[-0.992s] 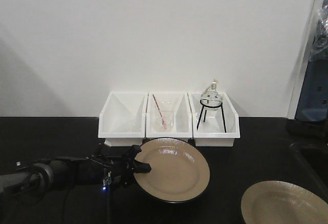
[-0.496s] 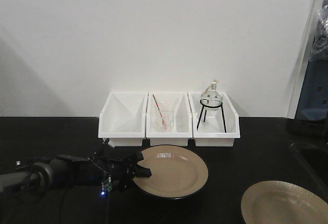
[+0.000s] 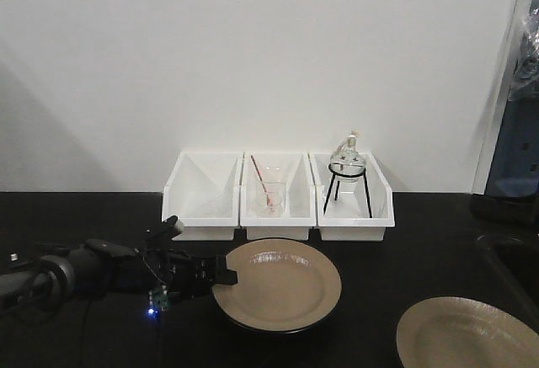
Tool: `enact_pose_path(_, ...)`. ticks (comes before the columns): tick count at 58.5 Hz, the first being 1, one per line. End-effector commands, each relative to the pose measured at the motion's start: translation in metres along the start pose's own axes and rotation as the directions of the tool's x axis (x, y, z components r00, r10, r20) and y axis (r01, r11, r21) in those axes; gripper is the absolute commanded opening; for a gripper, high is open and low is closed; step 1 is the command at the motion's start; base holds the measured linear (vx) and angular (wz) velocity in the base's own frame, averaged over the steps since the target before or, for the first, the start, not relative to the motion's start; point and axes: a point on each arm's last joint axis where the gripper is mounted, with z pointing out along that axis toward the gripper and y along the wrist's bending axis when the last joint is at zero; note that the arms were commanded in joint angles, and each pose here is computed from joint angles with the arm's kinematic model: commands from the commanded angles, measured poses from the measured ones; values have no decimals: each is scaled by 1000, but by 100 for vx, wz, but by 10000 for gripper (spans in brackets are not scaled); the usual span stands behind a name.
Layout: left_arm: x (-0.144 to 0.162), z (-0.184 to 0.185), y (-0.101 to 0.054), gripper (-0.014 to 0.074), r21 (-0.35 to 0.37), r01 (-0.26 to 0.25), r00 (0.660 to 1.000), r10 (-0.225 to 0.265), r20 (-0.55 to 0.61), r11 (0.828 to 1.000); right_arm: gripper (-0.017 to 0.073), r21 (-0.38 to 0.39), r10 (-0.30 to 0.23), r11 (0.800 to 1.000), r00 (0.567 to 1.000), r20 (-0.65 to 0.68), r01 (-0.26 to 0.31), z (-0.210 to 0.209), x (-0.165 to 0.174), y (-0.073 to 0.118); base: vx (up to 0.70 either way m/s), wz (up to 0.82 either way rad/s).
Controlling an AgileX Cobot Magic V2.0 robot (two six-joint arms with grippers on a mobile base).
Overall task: Arrange circular plates on left workspace
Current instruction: 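Open the left gripper and withdraw it from the plate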
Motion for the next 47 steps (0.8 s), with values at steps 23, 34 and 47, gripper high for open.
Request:
enact_pose_path(23, -65, -107, -52, 344, 51, -218, 971, 211, 114, 975, -1, -118, -56, 991, 997, 51, 61, -8, -12, 31, 0, 0)
enact_pose_path(34, -76, -147, -80, -10, 78, -283, 951, 269, 155, 956, -1, -40, -28, 999, 999, 46, 30, -12, -13, 22, 0, 0)
enact_pose_path(47, -70, -166, -104, -4, 176, -330, 943, 316, 105, 927, -1, 242, 51, 968, 998, 42, -60, -62, -14, -18, 0, 0)
